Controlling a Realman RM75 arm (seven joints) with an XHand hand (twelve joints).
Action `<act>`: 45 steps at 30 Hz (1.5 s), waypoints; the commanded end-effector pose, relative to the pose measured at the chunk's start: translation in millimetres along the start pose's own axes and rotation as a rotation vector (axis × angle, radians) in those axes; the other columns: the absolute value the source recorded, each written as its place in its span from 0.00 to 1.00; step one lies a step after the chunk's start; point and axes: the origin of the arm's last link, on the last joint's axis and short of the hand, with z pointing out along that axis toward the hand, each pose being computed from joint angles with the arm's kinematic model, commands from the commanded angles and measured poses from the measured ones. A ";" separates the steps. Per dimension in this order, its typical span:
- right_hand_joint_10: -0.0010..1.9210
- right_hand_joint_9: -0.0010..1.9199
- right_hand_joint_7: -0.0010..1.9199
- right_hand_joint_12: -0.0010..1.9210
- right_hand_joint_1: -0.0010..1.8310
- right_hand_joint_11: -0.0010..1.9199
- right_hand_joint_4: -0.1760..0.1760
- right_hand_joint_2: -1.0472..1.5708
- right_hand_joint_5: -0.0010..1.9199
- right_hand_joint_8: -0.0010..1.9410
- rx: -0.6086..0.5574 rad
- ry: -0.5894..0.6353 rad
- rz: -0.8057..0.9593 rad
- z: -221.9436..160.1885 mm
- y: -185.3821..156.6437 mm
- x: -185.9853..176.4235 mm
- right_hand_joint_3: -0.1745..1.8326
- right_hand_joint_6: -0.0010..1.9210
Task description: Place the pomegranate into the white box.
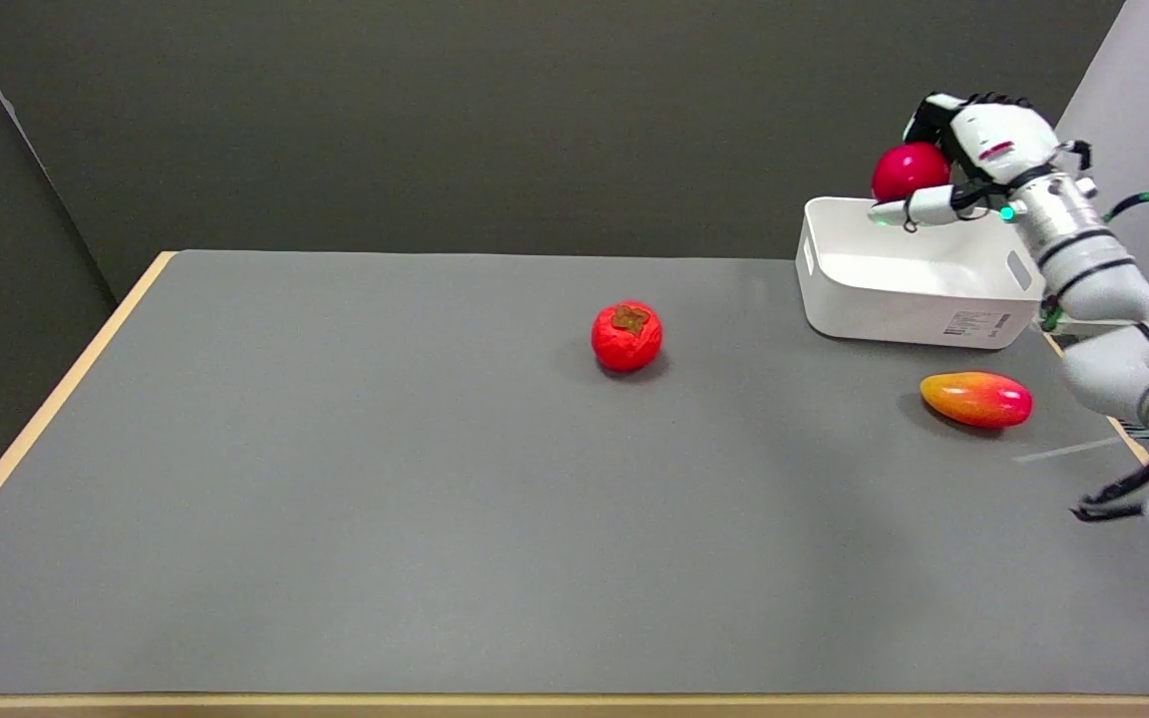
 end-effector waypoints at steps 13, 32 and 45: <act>0.67 0.44 0.44 0.91 0.64 0.40 0.11 0.84 0.30 0.73 -0.296 -0.237 -0.319 12.4 21.1 -43.8 0.20 0.77; 0.25 0.03 0.02 0.55 0.04 0.03 0.86 0.62 0.03 0.12 -0.328 -0.046 0.247 -34.7 38.8 -27.0 0.58 0.15; 0.18 0.02 0.00 0.51 0.00 0.02 0.97 0.61 0.03 0.03 -0.156 0.098 0.449 -61.7 4.6 -5.1 0.60 0.18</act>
